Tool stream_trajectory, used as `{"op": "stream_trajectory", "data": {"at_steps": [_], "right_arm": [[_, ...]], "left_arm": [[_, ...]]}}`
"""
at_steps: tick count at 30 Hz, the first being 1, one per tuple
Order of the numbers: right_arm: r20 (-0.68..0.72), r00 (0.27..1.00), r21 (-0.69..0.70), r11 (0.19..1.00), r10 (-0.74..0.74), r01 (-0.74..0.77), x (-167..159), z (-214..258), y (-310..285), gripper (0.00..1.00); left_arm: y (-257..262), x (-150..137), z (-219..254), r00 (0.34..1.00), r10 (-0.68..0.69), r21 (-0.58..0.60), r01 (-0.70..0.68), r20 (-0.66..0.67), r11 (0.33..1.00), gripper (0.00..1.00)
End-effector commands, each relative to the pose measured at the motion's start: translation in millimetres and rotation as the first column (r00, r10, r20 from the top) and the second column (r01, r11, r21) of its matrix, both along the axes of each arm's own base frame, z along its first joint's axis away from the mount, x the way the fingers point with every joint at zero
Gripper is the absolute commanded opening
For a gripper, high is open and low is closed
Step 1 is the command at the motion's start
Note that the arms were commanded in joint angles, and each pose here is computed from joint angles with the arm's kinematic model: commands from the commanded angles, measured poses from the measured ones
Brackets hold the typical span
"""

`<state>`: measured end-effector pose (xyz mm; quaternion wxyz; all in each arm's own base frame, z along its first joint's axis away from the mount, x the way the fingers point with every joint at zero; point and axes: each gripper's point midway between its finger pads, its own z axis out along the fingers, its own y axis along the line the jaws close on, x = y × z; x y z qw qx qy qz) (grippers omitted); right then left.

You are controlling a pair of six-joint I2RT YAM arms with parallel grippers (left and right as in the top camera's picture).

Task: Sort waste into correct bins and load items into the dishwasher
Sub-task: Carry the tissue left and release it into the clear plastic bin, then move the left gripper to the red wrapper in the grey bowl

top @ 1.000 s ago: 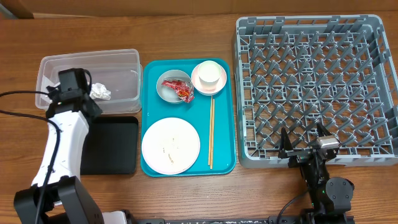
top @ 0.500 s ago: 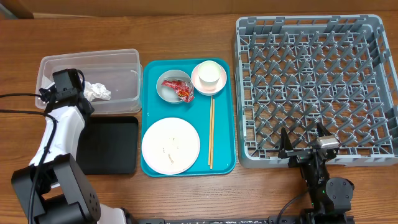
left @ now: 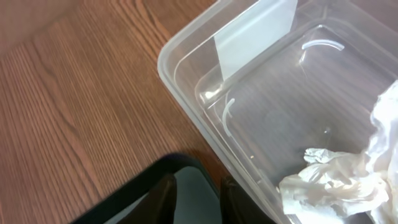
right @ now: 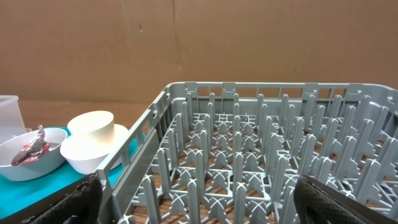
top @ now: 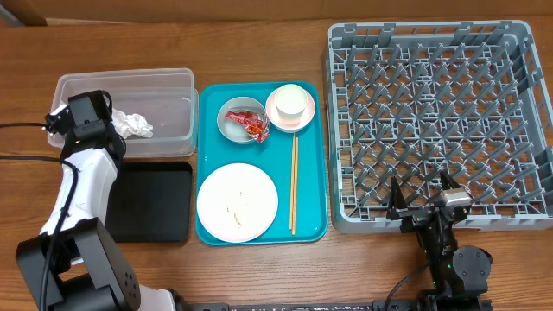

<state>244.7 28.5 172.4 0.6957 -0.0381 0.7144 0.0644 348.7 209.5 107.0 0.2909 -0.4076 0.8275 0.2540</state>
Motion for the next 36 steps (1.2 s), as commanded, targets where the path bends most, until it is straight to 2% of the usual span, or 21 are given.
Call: {"op": "stream_trajectory", "data": {"at_steps": [1, 7, 9, 11, 13, 16, 18, 21, 25, 27, 33, 36], "right_arm": [[0.005, 1.000, 0.004, 1.000, -0.001, 0.001, 0.0, -1.3, -0.4, 1.00], [0.005, 1.000, 0.004, 1.000, -0.001, 0.001, 0.0, -1.4, -0.4, 1.00], [0.005, 1.000, 0.004, 1.000, -0.001, 0.001, 0.0, -1.4, -0.4, 1.00], [0.005, 1.000, 0.004, 1.000, -0.001, 0.001, 0.0, -1.3, -0.4, 1.00], [0.005, 1.000, 0.004, 1.000, -0.001, 0.001, 0.0, -1.4, -0.4, 1.00], [0.005, 1.000, 0.004, 1.000, -0.001, 0.001, 0.0, -1.4, -0.4, 1.00], [0.005, 1.000, 0.004, 1.000, -0.001, 0.001, 0.0, -1.4, -0.4, 1.00], [0.005, 1.000, 0.004, 1.000, -0.001, 0.001, 0.0, -1.4, -0.4, 1.00], [0.005, 1.000, 0.004, 1.000, -0.001, 0.001, 0.0, -1.3, -0.4, 1.00], [0.005, 1.000, 0.004, 1.000, -0.001, 0.001, 0.0, -1.4, -0.4, 1.00], [0.005, 1.000, 0.004, 1.000, -0.001, 0.001, 0.0, -1.4, -0.4, 1.00], [0.005, 1.000, 0.004, 1.000, -0.001, 0.001, 0.0, -1.4, -0.4, 1.00]], "left_arm": [[7.0, 0.0, 15.6, 1.000, -0.006, 0.048, 0.005, 0.006, 0.999, 0.27], [9.1, -5.8, 28.3, 1.000, 0.012, 0.078, -0.012, 0.005, 0.997, 0.28], [6.2, -8.6, 45.3, 1.000, 0.007, 0.083, -0.009, 0.021, 0.996, 0.29], [-4.0, -11.0, 82.3, 0.997, -0.020, 0.086, 0.014, 0.079, 0.996, 0.32], [-18.2, -10.5, 108.9, 0.988, -0.067, 0.072, 0.058, 0.136, 0.996, 0.33], [-61.0, -1.0, 147.1, 0.936, -0.217, -0.009, 0.228, 0.276, 0.974, 0.39], [-100.2, 7.5, 165.7, 0.859, -0.338, -0.075, 0.394, 0.384, 0.916, 0.40], [-155.7, 10.4, 185.9, 0.726, -0.469, -0.136, 0.602, 0.504, 0.787, 0.38], [-216.9, 11.3, 195.3, 0.576, -0.570, -0.186, 0.780, 0.586, 0.597, 0.37], [-239.0, 11.0, 193.1, 0.540, -0.601, -0.200, 0.819, 0.590, 0.538, 0.38], [-289.8, 13.5, 191.6, 0.469, -0.674, -0.224, 0.879, 0.571, 0.421, 0.37], [-317.3, 16.0, 204.2, 0.435, -0.740, -0.248, 0.900, 0.513, 0.358, 0.40]]}}
